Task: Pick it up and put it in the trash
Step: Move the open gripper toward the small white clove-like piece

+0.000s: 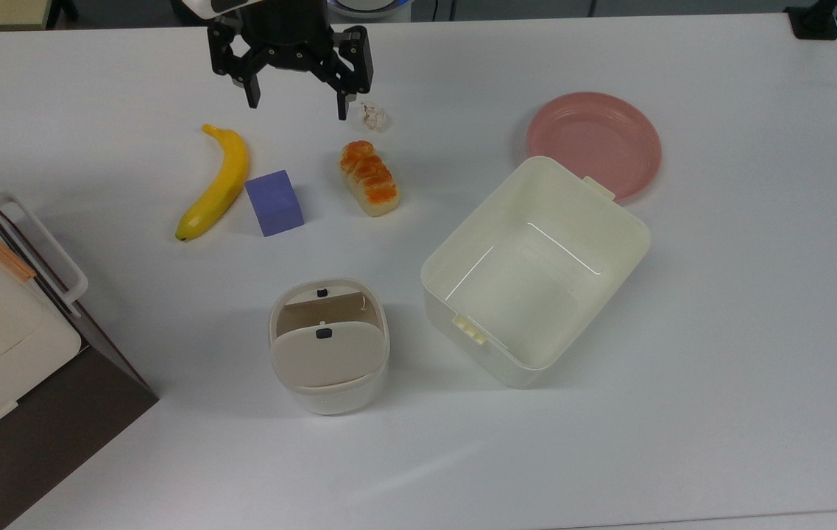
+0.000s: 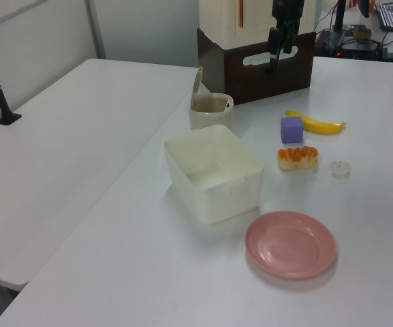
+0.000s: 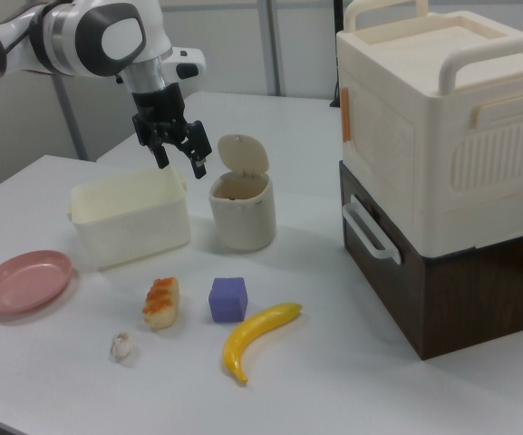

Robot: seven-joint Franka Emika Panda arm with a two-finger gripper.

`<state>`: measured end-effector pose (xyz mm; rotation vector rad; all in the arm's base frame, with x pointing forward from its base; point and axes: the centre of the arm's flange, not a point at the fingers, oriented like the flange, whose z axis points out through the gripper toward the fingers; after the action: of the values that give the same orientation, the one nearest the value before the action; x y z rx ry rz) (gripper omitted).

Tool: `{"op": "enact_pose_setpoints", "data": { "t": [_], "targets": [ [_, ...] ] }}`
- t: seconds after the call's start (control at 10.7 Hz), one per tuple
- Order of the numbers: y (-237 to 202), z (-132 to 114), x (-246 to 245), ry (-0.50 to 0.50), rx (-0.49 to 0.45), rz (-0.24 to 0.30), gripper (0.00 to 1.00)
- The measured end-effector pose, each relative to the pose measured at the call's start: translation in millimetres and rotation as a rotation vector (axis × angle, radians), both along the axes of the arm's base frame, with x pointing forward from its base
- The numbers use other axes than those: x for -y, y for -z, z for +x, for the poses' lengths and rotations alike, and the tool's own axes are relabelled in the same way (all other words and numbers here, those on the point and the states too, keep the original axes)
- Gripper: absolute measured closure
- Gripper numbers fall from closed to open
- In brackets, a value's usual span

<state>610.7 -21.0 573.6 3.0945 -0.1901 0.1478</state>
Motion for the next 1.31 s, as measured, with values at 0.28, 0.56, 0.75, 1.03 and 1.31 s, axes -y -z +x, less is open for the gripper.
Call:
{"op": "enact_pose_setpoints", "data": {
  "t": [0.28,0.56,0.75,1.03,1.31],
  "targets": [
    [-1.9,-1.6,5.5,0.009,-0.001,0.001,0.00],
    [-3.0,-2.1,7.9,0.014,0.001,0.002,0.00],
    [-3.4,-2.3,8.7,0.015,0.002,0.002,0.00],
    [-3.7,-2.4,9.1,0.016,0.003,0.002,0.00],
    [-1.6,-2.8,7.3,0.013,-0.003,0.004,0.00]
  ]
}}
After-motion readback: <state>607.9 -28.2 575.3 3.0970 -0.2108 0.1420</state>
